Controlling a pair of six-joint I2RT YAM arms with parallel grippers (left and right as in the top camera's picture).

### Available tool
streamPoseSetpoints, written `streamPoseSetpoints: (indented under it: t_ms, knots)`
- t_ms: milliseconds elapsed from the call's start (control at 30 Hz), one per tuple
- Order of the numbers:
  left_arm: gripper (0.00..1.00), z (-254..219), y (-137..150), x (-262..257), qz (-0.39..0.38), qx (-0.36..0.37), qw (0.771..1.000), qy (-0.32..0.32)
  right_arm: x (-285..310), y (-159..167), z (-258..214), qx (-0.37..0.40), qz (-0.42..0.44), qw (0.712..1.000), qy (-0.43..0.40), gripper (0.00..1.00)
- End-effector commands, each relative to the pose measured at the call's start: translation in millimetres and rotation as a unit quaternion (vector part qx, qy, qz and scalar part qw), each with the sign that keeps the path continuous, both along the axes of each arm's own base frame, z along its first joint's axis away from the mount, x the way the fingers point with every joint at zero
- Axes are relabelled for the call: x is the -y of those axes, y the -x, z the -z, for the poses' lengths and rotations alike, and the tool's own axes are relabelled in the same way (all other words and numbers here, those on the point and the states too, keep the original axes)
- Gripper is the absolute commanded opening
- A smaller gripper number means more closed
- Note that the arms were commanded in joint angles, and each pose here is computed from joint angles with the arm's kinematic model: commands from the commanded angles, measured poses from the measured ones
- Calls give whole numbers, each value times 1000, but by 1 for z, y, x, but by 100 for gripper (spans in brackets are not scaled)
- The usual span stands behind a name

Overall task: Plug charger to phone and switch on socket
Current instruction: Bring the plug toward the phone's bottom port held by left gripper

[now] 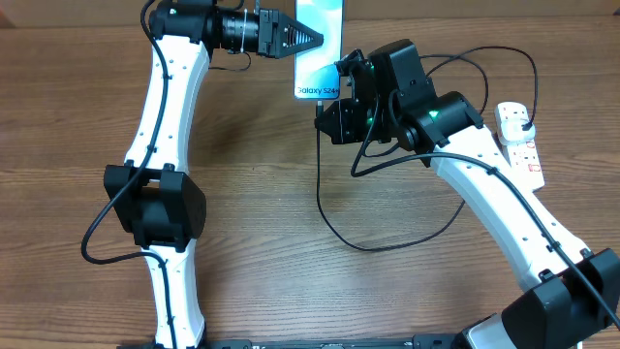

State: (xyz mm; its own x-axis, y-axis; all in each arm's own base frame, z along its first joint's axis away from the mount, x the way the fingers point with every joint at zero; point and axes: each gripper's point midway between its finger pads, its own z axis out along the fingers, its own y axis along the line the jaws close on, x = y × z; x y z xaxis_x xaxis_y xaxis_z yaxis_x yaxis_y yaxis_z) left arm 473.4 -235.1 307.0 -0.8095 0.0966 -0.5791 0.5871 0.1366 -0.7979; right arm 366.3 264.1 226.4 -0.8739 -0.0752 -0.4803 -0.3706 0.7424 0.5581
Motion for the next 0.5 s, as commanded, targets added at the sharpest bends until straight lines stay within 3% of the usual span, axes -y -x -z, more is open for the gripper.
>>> streamPoseSetpoints:
  t_ms: [0, 467]
  knots:
    - [4, -15, 11, 7, 23, 9, 999, 21, -2, -2, -25, 32, 1, 999, -11, 4]
    - [4, -15, 12, 10, 26, 9, 999, 21, -3, -3, -23, 41, 9, 999, 5, 4]
